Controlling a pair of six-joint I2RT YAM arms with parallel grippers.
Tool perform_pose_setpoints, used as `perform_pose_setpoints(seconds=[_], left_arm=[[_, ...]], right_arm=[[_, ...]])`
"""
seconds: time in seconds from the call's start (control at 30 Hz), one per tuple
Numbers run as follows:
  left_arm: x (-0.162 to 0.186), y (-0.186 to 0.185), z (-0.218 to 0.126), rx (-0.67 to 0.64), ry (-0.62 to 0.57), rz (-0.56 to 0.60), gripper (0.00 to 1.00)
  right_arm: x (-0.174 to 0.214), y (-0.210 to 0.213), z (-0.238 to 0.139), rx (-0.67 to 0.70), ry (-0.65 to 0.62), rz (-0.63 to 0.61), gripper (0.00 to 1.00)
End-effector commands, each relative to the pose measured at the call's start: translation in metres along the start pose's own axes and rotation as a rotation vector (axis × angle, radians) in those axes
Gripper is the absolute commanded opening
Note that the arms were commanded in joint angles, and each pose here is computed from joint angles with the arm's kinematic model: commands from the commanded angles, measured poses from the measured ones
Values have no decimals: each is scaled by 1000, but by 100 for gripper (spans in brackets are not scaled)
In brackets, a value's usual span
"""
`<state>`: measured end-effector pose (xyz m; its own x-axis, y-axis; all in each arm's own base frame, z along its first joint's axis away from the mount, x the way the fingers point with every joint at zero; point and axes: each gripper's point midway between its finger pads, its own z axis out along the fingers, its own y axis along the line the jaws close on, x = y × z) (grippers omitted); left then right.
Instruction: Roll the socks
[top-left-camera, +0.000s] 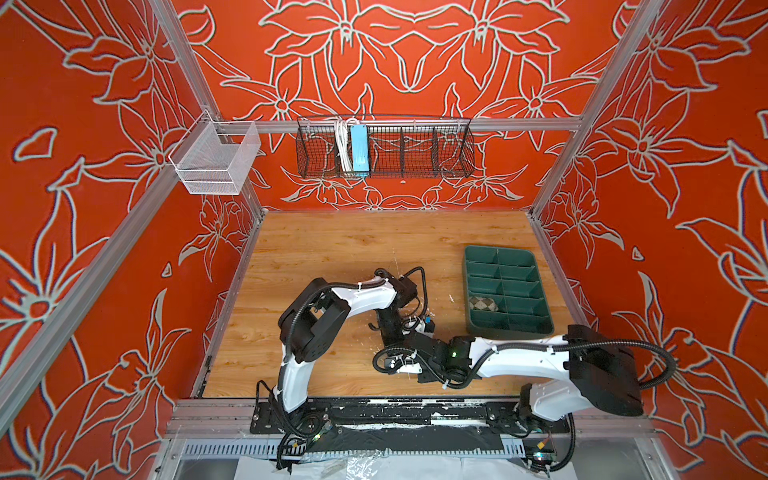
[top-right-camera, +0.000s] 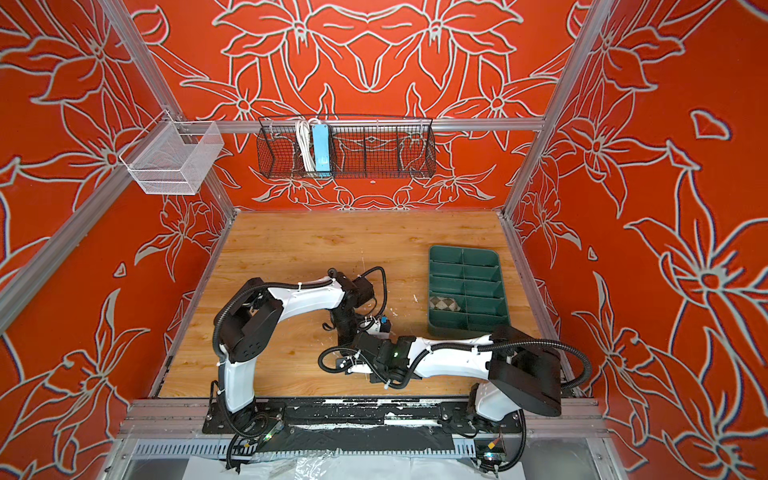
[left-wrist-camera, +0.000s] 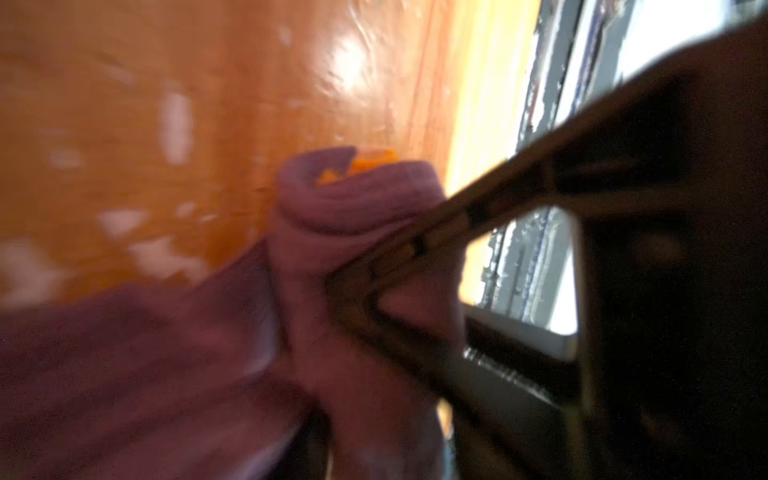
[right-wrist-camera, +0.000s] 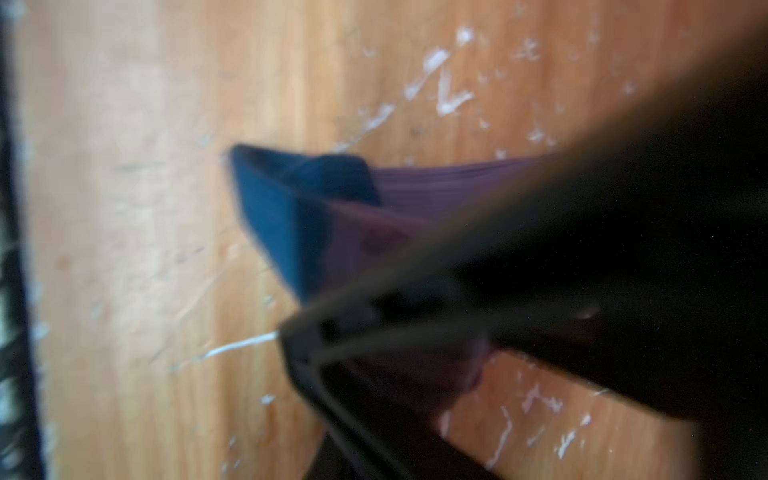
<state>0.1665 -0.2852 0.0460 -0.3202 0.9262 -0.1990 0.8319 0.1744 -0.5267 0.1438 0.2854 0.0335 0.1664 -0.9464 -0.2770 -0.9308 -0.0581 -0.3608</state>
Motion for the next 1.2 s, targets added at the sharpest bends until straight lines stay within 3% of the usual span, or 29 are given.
perform_pose_setpoints(seconds=[0.0, 0.2, 0.27, 0.33, 0.43, 0.53, 0.7, 0.8, 0.97, 1.1, 1.17], left_arm=[[-27, 6, -41, -231, -180, 118, 97], [-37, 41, -162, -879, -547, 114, 97], [-21, 45, -213, -1091, -687, 14, 97], [6, 43, -248, -1183, -797, -110, 97], [27, 34, -240, -1089, -763, -176, 97], [23, 21, -193, -825, -687, -205, 99], [-13, 10, -133, -444, -667, -354, 82], [-43, 4, -110, -286, -689, -387, 80], [-61, 35, -76, -241, -664, -557, 80], [-44, 77, -54, -345, -594, -783, 80], [-39, 89, -46, -372, -564, -841, 80]], right_arm=[[23, 16, 1, -86, 118, -7, 0], [28, 14, -9, -113, 154, 17, 0], [26, 13, -13, -131, 153, 26, 0], [22, 11, -16, -152, 159, 25, 0], [18, 7, -17, -151, 160, 16, 0], [12, 3, -14, -140, 136, 18, 0], [4, 1, -9, -145, 120, 25, 0], [5, 4, -7, -158, 130, 28, 0], [3, 5, -6, -163, 118, 42, 0], [6, 4, -6, -152, 128, 42, 0], [6, 3, -7, -145, 128, 42, 0]])
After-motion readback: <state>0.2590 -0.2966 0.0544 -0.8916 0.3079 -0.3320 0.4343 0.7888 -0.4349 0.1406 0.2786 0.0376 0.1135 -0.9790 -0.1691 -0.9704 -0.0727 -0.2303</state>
